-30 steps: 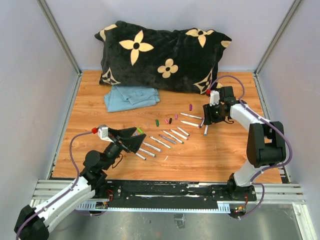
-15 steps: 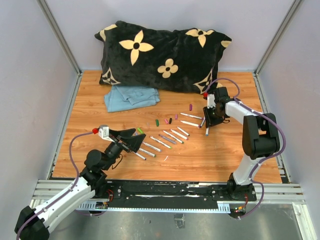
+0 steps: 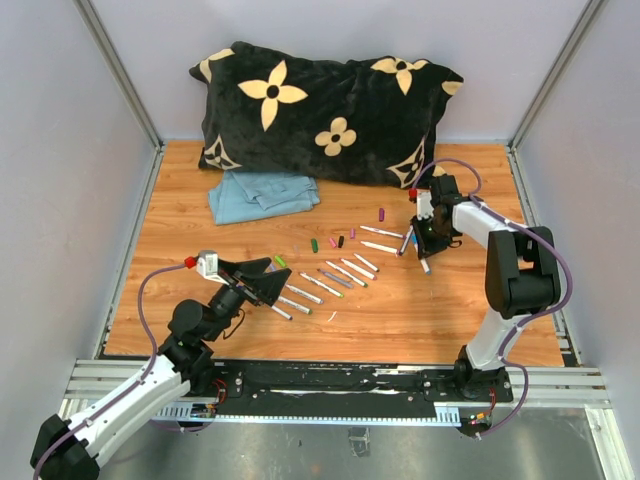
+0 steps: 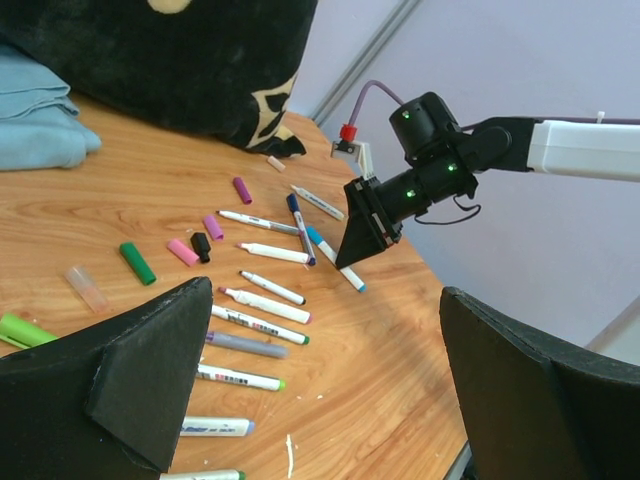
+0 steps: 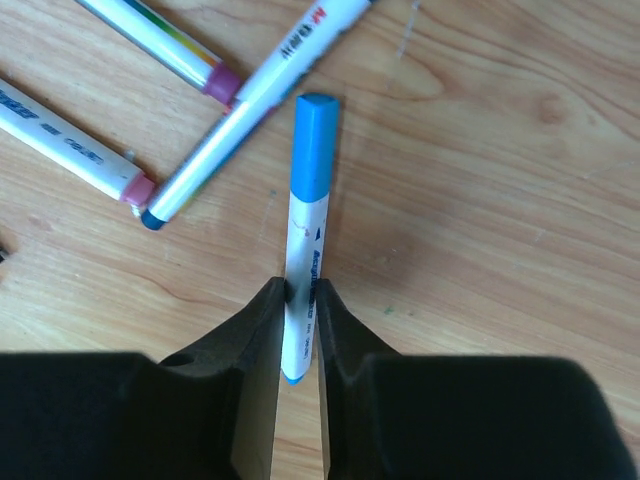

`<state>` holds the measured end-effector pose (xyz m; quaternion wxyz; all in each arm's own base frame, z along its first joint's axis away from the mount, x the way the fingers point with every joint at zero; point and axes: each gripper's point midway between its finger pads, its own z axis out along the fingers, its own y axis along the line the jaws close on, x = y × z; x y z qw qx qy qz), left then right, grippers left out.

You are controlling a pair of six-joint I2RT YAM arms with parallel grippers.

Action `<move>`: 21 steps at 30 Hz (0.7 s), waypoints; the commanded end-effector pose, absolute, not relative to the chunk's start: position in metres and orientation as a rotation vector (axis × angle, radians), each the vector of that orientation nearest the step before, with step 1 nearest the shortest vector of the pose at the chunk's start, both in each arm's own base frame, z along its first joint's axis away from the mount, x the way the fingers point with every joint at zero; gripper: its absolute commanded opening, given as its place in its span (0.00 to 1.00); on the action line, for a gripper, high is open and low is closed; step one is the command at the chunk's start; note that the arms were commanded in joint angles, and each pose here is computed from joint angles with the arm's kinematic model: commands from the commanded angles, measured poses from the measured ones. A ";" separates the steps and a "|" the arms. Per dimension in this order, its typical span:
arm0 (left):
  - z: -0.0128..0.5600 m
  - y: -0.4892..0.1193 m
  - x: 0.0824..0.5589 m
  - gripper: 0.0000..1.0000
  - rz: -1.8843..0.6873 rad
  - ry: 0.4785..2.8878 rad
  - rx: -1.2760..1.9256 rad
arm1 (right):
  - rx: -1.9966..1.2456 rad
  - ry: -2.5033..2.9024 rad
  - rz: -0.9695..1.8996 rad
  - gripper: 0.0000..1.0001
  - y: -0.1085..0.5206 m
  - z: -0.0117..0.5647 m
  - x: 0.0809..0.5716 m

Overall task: Open the pen caps
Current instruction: Pick up the pen from the center of the board.

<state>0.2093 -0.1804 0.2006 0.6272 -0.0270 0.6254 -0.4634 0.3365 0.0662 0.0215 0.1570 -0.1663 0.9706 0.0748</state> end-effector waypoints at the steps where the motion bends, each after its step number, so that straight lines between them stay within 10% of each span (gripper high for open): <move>1: 0.195 -0.181 0.206 0.99 -1.075 1.442 -0.053 | -0.512 2.799 0.194 0.18 0.047 0.029 0.325; 21: 0.207 -0.199 0.197 0.99 -1.202 1.422 -0.002 | -0.748 2.850 0.197 0.18 0.032 0.037 0.297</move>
